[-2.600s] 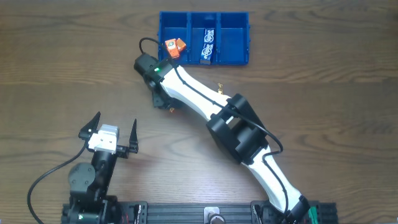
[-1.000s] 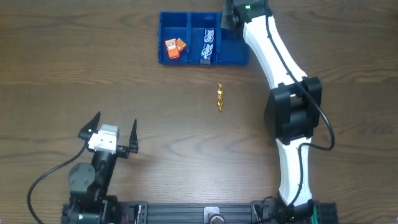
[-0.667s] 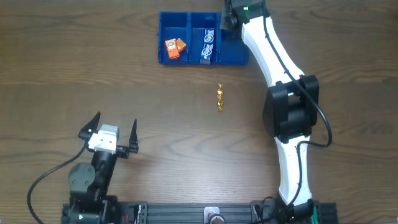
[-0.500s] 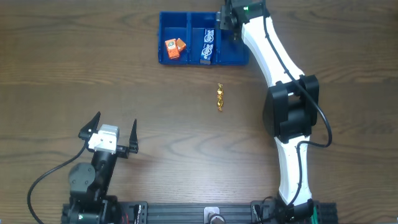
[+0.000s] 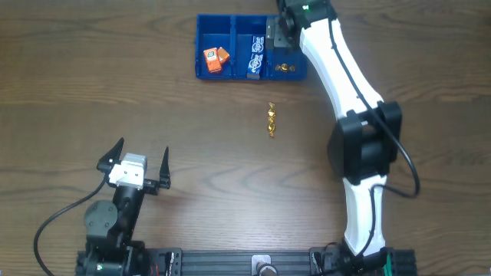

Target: Sort Candies Into Trays

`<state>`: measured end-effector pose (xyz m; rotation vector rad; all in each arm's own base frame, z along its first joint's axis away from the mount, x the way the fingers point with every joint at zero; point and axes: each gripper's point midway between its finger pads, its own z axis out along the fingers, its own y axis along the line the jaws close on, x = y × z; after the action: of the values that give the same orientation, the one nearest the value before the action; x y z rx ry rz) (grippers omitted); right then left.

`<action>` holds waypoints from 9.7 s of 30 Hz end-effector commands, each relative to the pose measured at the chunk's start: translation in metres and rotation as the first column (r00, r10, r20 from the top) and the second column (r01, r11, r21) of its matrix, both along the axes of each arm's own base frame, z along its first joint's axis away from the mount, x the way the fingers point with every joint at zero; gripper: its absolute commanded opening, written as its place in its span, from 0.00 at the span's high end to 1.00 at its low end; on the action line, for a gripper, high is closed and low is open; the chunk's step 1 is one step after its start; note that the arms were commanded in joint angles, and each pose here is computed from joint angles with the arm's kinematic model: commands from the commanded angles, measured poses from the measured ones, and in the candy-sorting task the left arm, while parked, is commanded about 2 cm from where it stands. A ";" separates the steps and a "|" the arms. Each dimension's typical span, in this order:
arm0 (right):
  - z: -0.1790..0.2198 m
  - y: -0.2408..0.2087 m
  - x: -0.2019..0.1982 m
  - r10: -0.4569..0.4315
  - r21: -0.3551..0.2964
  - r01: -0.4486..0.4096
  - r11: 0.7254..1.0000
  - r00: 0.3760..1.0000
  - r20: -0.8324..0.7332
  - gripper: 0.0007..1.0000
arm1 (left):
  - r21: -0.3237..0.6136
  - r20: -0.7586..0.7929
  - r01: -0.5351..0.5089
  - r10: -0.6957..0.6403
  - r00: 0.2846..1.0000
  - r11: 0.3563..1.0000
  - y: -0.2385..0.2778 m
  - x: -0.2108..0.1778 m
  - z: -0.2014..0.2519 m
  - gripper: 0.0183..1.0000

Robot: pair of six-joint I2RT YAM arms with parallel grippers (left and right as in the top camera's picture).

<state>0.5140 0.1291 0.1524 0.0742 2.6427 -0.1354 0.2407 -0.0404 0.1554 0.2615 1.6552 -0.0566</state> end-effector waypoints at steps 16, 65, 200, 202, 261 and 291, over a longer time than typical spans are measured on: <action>-0.116 0.057 -0.183 0.088 0.136 -0.012 0.991 0.815 -0.573 0.00 | 0.011 -0.043 0.004 -0.004 0.999 1.000 -0.001 0.000 -0.017 0.00; -0.152 0.042 -0.160 0.037 0.080 0.000 0.997 0.888 -0.459 0.67 | 0.011 -0.044 0.004 -0.004 0.999 1.000 -0.001 0.000 -0.017 0.00; 0.054 0.008 -0.003 0.016 0.088 -0.040 0.995 0.967 0.255 0.96 | 0.011 -0.044 0.004 -0.004 0.999 1.000 -0.001 0.000 -0.017 0.00; 0.051 0.003 0.005 0.009 0.087 -0.034 0.996 0.964 0.266 0.96 | 0.011 -0.044 0.004 -0.004 0.999 1.000 -0.001 0.000 -0.017 0.00; 0.110 -0.055 -0.097 -0.062 0.030 0.055 0.998 0.950 0.306 0.00 | 0.011 -0.044 0.004 -0.004 0.999 1.000 -0.001 0.000 -0.017 0.00; 0.060 -0.155 -0.241 -0.132 0.091 0.096 0.991 0.665 0.735 0.00 | 0.011 -0.044 0.004 -0.004 0.999 1.000 -0.001 0.000 -0.017 0.00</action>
<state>0.2788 -0.0322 0.2166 0.3257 1.8242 -0.0768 0.2407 -0.0404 0.1554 0.2615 1.6552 -0.0566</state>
